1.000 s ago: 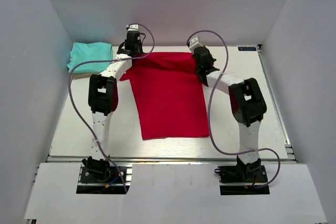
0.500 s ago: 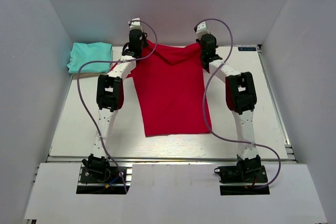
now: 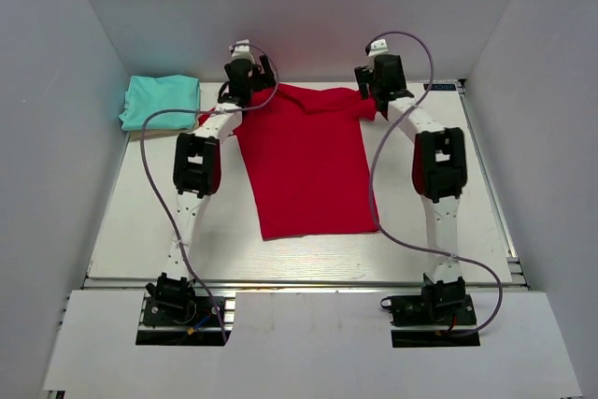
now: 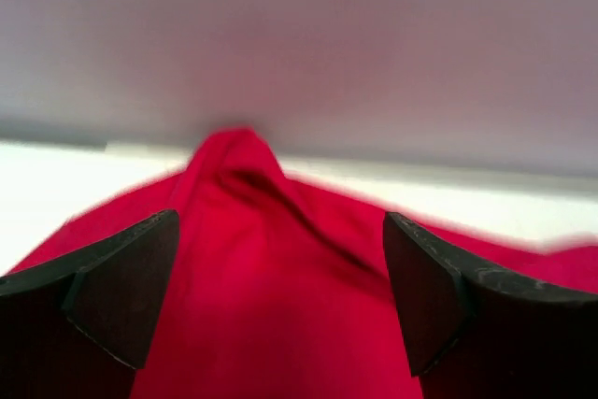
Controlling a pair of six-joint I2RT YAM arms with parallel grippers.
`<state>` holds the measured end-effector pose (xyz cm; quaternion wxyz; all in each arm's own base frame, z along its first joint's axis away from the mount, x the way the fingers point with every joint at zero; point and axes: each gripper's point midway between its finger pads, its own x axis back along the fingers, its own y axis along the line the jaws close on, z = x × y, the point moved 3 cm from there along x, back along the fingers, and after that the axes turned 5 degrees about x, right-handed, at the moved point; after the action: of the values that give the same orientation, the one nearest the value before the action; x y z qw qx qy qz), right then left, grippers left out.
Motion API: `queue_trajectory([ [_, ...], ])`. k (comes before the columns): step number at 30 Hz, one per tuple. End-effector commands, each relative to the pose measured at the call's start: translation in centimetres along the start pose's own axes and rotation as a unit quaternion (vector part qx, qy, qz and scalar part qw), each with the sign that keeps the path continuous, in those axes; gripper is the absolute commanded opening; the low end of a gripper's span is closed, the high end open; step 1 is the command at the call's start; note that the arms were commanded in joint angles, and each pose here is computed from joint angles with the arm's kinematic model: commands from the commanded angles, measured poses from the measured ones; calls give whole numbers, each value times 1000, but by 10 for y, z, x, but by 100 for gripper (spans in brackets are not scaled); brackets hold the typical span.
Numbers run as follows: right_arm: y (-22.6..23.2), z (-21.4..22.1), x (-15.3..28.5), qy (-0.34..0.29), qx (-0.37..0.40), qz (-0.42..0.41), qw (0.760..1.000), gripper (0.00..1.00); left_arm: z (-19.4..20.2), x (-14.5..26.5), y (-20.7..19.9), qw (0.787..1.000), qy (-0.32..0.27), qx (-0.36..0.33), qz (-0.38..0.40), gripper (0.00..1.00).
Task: Fold and stack the t-shirts
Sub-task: Flatten out the tshirt
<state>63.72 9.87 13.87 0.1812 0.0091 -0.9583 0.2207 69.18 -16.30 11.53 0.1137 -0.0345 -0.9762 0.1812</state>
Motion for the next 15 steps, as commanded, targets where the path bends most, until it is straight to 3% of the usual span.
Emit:
queue_trajectory([
  [1, 2, -65, 98, -20, -89, -112, 990, 90, -113, 73, -54, 998, -7, -12, 67, 100],
  [2, 20, -21, 110, 40, -91, -140, 985, 90, -111, 86, -60, 997, 10, -14, 72, 100],
  [3, 13, -44, 140, 14, -115, -151, 982, 90, -79, 98, -52, 997, 56, -18, 58, 100],
  [4, 36, -22, 153, 41, -127, -193, 972, 90, -102, 127, -59, 996, 56, -23, 66, 100],
  [5, 41, -15, 162, 47, -127, -202, 970, 90, -69, 144, -52, 992, 104, -26, 62, 100],
  [6, 45, -14, 188, 43, -132, -226, 964, 90, -64, 160, -51, 990, 120, -25, 69, 100],
  [7, 66, 7, 203, 70, -119, -251, 958, 90, -58, 177, -52, 987, 141, -13, 79, 100],
  [8, 73, 12, 213, 76, -110, -259, 956, 90, -81, 205, -58, 988, 124, -12, 86, 100],
  [11, 93, 40, 255, 124, -92, -276, 949, 90, -13, 259, -19, 978, 207, 19, 32, 100],
  [13, 123, 61, 283, 147, -60, -317, 935, 90, -20, 293, -17, 979, 196, 40, 28, 100],
  [15, 147, 61, 303, 130, -15, -348, 928, 90, 9, 323, -1, 968, 244, 55, -1, 100],
])
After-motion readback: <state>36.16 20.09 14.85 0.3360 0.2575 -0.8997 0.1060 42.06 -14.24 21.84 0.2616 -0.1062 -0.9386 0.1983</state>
